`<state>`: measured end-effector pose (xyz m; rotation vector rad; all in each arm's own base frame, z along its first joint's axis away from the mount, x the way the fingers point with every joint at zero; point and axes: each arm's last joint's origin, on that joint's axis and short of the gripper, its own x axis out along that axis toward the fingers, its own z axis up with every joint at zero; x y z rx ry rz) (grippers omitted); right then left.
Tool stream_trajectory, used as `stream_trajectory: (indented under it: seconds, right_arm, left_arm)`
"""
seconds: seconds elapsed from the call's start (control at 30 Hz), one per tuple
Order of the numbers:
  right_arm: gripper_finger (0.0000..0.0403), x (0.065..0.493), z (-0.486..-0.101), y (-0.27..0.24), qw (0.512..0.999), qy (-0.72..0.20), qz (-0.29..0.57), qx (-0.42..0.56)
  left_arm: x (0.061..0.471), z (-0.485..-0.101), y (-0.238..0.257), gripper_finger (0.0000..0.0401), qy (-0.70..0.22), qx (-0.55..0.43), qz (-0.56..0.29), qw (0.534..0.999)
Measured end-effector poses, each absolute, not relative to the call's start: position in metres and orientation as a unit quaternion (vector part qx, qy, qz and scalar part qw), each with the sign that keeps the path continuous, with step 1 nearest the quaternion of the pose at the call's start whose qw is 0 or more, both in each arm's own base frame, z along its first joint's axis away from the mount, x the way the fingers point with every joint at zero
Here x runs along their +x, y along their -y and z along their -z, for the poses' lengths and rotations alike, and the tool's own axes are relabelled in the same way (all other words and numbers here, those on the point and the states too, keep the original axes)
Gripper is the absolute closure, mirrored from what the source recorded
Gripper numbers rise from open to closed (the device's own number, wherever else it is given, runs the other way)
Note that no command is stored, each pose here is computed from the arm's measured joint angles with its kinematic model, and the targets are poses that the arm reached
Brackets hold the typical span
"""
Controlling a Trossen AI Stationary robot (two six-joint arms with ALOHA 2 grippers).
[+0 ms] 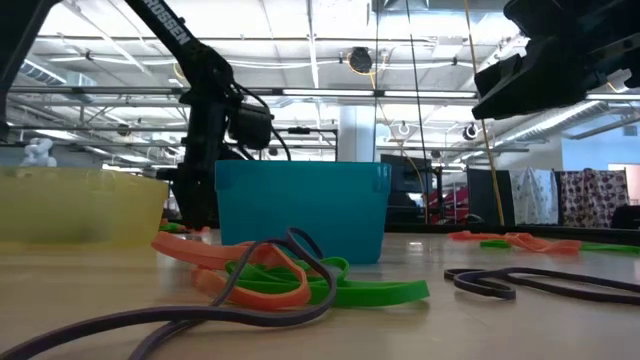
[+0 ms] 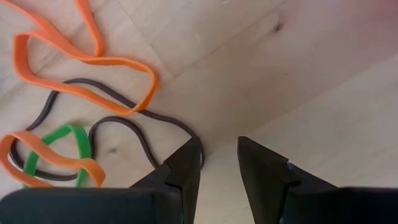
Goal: Sort rubber bands into baskets
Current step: Put the purple rubber band into the yellow bin
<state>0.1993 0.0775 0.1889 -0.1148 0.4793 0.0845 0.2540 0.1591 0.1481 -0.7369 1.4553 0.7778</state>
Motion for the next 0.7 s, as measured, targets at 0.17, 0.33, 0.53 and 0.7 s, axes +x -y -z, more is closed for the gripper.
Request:
stream_trajectory:
  seconds: [0.17, 0.33, 0.53, 0.7]
  right_arm:
    - [0.0403, 0.199, -0.189, -0.077, 0.969, -0.237, -0.042, -0.057]
    - [0.0403, 0.199, -0.189, -0.077, 0.969, -0.239, -0.039, -0.044]
    - [0.0403, 0.199, -0.187, -0.077, 0.968, -0.246, -0.035, -0.033]
    - [0.0403, 0.199, -0.187, -0.077, 0.968, -0.246, -0.035, -0.032]
  left_arm:
    - [0.254, -0.148, -0.159, 0.0286, -0.634, -0.320, -0.338, 0.618]
    - [0.248, -0.147, -0.165, 0.0286, -0.631, -0.333, -0.343, 0.611]
    - [0.236, -0.133, -0.166, 0.0286, -0.620, -0.369, -0.338, 0.604]
    - [0.236, -0.128, -0.165, 0.0299, -0.615, -0.368, -0.325, 0.617]
